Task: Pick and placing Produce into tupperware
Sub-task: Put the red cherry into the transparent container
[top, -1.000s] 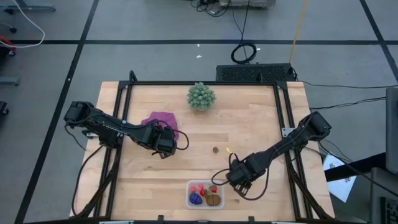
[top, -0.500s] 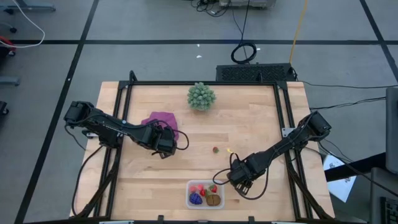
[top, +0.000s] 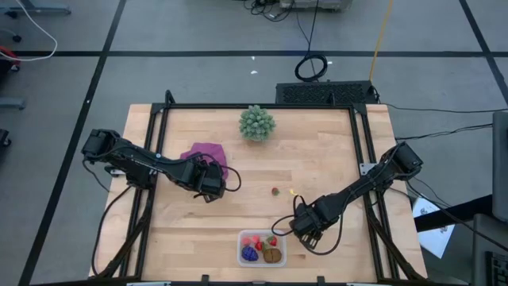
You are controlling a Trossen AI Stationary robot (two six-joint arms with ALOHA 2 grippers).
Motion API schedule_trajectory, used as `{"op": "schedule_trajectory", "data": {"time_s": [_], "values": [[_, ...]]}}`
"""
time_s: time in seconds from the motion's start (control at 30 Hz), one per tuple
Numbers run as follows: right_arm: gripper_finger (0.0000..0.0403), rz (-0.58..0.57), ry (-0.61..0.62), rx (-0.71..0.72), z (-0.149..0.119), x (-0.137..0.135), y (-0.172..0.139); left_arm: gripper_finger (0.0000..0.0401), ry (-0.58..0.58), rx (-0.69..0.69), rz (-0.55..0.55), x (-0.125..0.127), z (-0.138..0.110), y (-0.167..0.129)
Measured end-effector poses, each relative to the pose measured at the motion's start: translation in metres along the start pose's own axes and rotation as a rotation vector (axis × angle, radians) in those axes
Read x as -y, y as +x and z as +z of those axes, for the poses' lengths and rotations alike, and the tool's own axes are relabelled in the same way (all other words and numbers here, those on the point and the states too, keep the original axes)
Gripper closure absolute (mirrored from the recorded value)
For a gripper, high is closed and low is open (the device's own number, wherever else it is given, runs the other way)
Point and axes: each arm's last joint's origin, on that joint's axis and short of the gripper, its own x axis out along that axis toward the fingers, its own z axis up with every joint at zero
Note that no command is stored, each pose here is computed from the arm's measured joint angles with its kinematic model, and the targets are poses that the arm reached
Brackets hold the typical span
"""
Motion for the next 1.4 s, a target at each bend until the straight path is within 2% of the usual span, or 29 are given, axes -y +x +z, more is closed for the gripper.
{"op": "schedule_trajectory", "data": {"time_s": [0.4,0.8,1.13,1.4], "values": [[0.0252,-0.002,-0.005,-0.002,0.000,0.000,0.000,0.0171,0.000,0.000,0.000,0.000,0.000,0.000],[0.0189,-0.010,-0.005,-0.006,0.000,0.001,0.000,0.0171,0.000,0.000,-0.001,0.000,0.000,0.000],[0.0190,-0.010,-0.018,-0.003,0.000,0.001,0.000,0.0171,0.001,-0.001,-0.001,0.000,0.000,0.000],[0.0190,-0.006,0.005,-0.059,-0.003,0.013,0.019,0.0171,0.001,-0.001,-0.001,0.000,0.000,0.000]]}}
